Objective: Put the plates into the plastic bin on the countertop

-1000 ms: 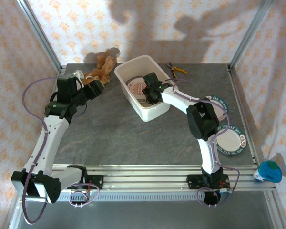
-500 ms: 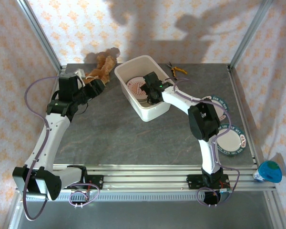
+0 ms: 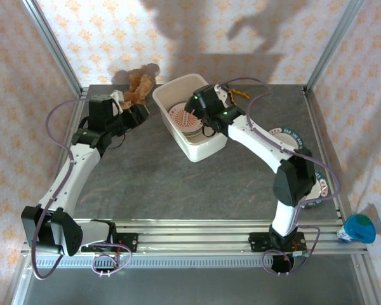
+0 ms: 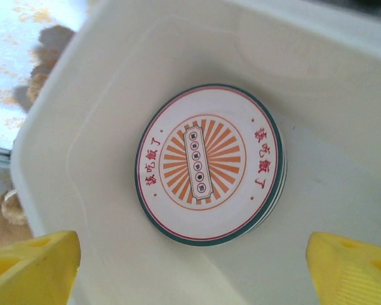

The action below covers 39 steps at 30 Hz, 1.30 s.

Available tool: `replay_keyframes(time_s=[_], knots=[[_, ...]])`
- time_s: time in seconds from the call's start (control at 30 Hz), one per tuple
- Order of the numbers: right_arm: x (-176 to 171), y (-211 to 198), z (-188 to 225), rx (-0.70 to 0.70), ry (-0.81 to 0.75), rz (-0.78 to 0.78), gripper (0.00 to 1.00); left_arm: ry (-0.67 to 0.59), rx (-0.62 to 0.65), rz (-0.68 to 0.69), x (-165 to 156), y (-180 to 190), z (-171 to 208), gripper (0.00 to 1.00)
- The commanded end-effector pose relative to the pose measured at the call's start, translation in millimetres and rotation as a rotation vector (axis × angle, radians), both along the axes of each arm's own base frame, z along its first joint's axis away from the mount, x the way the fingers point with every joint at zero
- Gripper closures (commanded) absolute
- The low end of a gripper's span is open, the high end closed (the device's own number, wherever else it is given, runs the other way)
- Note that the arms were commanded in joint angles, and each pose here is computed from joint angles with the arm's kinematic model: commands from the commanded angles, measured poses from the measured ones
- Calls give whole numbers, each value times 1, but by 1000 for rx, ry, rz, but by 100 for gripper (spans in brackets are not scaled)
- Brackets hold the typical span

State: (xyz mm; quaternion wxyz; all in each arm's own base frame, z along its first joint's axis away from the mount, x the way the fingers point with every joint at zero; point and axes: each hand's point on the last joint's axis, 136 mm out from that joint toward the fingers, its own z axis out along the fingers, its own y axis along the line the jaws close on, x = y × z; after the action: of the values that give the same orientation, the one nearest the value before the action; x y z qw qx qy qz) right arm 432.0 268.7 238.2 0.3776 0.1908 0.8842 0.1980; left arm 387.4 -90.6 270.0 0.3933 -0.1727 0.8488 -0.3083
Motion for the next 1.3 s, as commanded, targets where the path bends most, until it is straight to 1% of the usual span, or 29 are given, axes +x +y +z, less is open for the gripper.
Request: replay_keyframes(time_s=[0.0, 0.1, 0.17, 0.2, 0.27, 0.33, 0.43, 0.53, 0.67, 0.77, 0.83, 0.97, 1.1, 1.27], knots=[[-16, -37, 19, -172, -54, -12, 10, -76, -6, -59, 7, -19, 26, 34], [-26, -61, 43, -260, -112, -30, 12, -90, 8, -102, 8, -32, 32, 34], [-34, -87, 63, -343, -156, -77, 13, -93, 20, -128, 7, -39, 34, 34], [-37, -98, 68, -370, -165, -85, 13, -100, 55, -142, 8, -40, 34, 34], [-47, -134, 71, -403, -130, -150, 13, -115, 101, -155, 9, -41, 38, 34], [-55, -172, 62, -396, -80, -227, 13, -138, 107, -171, 11, -45, 43, 34], [-65, -222, 47, -334, -26, -315, 13, -170, 91, -195, 13, -51, 47, 34], [-68, -266, 16, -306, 86, -402, 12, -170, 77, -206, 16, -55, 48, 34], [-61, -311, -32, -259, 213, -487, 11, -184, 77, -194, 20, -55, 53, 34], [-57, -333, -62, -238, 316, -517, 11, -189, 70, -183, 23, -55, 62, 34], [-53, -343, -74, -249, 337, -534, 11, -196, 77, -181, 25, -55, 66, 34], [-41, -356, -96, -223, 363, -546, 11, -200, 85, -163, 30, -52, 70, 34], [-38, -371, -121, -178, 414, -560, 11, -170, 67, -156, 36, -54, 58, 34], [-41, -387, -142, -174, 450, -577, 11, -157, 47, -182, 45, -66, 54, 34]])
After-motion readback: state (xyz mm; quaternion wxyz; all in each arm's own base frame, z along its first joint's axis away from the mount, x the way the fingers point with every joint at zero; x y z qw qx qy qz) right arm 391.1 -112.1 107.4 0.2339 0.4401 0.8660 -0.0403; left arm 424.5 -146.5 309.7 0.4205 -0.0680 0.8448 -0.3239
